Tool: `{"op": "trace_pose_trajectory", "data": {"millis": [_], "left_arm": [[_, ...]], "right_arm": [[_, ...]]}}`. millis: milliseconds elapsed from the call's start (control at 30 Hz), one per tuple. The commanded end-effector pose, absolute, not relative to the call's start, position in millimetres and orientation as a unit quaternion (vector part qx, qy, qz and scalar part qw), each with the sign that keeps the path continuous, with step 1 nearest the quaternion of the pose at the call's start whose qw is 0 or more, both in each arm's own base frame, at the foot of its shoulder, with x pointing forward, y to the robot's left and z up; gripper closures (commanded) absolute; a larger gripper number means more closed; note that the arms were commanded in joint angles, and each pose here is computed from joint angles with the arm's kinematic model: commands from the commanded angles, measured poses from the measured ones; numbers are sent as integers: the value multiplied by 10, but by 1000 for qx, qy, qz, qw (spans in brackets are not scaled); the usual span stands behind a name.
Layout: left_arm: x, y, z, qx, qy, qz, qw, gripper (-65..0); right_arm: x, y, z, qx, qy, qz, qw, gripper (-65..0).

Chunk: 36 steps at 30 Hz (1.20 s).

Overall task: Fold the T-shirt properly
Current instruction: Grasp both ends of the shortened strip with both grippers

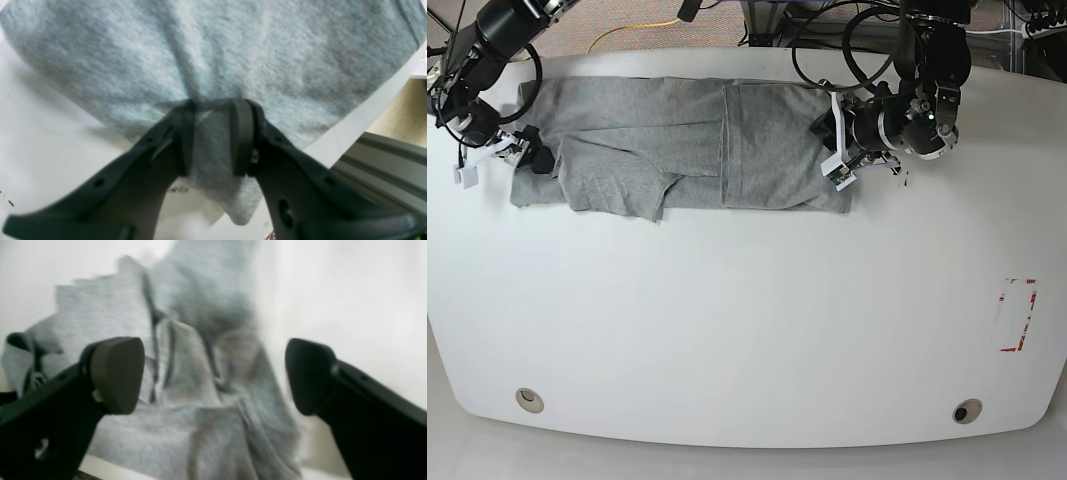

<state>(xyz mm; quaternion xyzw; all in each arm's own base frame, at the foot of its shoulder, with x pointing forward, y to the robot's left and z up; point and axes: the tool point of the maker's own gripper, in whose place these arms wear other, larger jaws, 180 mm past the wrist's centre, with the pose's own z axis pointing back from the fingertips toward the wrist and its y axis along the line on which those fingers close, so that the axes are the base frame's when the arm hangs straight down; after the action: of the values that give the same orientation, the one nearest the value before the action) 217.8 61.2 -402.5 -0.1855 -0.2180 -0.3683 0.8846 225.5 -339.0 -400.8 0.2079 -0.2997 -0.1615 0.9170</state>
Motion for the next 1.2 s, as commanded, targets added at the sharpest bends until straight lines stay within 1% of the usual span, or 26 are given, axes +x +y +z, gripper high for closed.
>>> {"op": "trace_pose_trajectory", "data": {"millis": [0, 167, 300, 467, 600, 633, 733, 800, 833, 867, 900, 933, 967, 1000, 1167], "left_arm": [[2238, 604, -3961, -185, -233, -371, 880, -157], [2244, 604, -3957, -185, -233, -371, 880, -157], [2255, 615, -3954, -183, -234, -370, 880, -157], [2263, 617, -3951, -182, -235, -368, 881, -157], [2262, 618, -3956, -183, -234, -368, 881, -157], [2260, 614, -3956, -183, -234, -368, 881, -157], [2262, 595, -3951, -185, -235, -369, 880, -157], [2259, 580, -3954, -186, -234, -369, 880, -157], [2260, 581, -3954, -186, -234, -368, 880, -157], [2264, 576, -3954, -187, -235, -368, 880, -157], [2290, 564, -3954, -188, -236, -366, 880, -157], [2331, 508, -3948, -195, -239, -363, 879, -157], [2351, 478, -3948, -199, -240, -361, 879, -157], [2372, 453, -3978, -204, -237, -357, 880, -157], [2517, 333, -4082, -226, -224, -342, 884, -157]], "right_arm": [[2227, -3363, -4036, 205, -287, -158, 923, -650], [2220, -3184, -4120, 218, -270, -140, 928, -650], [2183, -3050, -4076, 219, -277, -124, 928, -650], [2107, -2991, -3990, 196, -274, -99, 936, -650], [2042, -2949, -4034, 198, -268, -101, 937, -650], [2044, -2950, -4033, 198, -269, -102, 937, -623], [2057, -2905, -4038, 201, -268, -96, 937, -480], [2086, -2825, -4052, 206, -261, -81, 939, -338], [2096, -2802, -4053, 209, -260, -76, 940, -295], [2105, -2778, -4054, 210, -259, -72, 940, -236], [2130, -2757, -4032, 210, -262, -66, 940, -157], [2152, -2746, -3997, 205, -266, -59, 940, -95], [2170, -2753, -3960, 199, -271, -53, 940, -59], [2200, -2755, -3892, 190, -279, -43, 940, -5], [2305, -2704, -3612, 162, -314, -5, 935, 0]]}}
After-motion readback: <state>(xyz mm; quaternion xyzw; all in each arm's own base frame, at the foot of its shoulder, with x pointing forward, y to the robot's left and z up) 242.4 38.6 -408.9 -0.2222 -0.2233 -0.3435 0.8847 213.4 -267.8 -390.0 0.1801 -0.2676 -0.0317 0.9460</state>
